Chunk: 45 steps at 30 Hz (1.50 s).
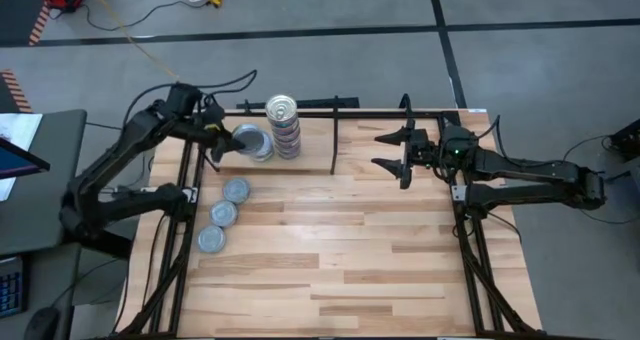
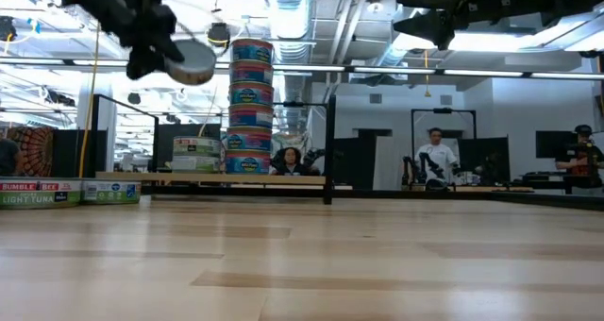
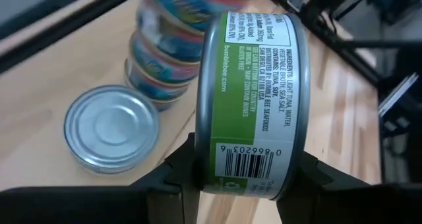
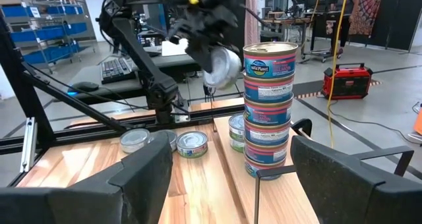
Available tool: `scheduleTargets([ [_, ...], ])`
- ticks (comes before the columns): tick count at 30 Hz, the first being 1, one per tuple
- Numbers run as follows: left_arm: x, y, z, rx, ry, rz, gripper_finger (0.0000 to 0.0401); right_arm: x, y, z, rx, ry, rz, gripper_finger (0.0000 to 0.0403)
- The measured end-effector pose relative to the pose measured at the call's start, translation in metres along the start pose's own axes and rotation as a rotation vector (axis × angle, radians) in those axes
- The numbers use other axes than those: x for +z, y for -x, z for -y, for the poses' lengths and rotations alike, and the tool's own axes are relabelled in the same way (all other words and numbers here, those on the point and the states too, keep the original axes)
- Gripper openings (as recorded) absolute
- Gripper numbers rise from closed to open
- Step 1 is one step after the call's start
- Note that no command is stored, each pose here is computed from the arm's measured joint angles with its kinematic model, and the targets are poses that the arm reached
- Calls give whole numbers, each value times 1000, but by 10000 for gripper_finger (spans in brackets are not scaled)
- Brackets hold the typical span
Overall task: Stack canned seafood by type on shelf
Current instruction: Stack the green tuna can on top of the green tuna cans on the shelf
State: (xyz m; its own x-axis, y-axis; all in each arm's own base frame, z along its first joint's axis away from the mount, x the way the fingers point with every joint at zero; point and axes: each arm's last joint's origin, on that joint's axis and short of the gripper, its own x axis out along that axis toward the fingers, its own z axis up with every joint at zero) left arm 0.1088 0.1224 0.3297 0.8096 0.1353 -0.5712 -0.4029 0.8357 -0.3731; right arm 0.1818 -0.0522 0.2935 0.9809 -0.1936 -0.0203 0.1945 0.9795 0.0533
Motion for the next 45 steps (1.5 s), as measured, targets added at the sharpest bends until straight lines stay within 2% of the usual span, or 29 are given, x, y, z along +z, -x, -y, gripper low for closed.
scheduleTargets([
  [7, -7, -16, -44, -48, 167, -24, 135, 0, 0, 0, 0, 4, 0, 331],
  [11, -5, -24, -58, -90, 255, -33, 135, 0, 0, 0, 0, 7, 0, 331],
  [17, -8, -45, -78, -94, 363, -118, 135, 0, 0, 0, 0, 7, 0, 331],
  [24, -11, -57, -89, -99, 382, -163, 135, 0, 0, 0, 0, 8, 0, 331],
  [35, -13, -60, -93, -33, 413, -191, 138, 0, 0, 0, 0, 10, 0, 331],
  [45, -11, -69, -84, 13, 354, -229, 206, 0, 0, 0, 0, 10, 1, 331],
])
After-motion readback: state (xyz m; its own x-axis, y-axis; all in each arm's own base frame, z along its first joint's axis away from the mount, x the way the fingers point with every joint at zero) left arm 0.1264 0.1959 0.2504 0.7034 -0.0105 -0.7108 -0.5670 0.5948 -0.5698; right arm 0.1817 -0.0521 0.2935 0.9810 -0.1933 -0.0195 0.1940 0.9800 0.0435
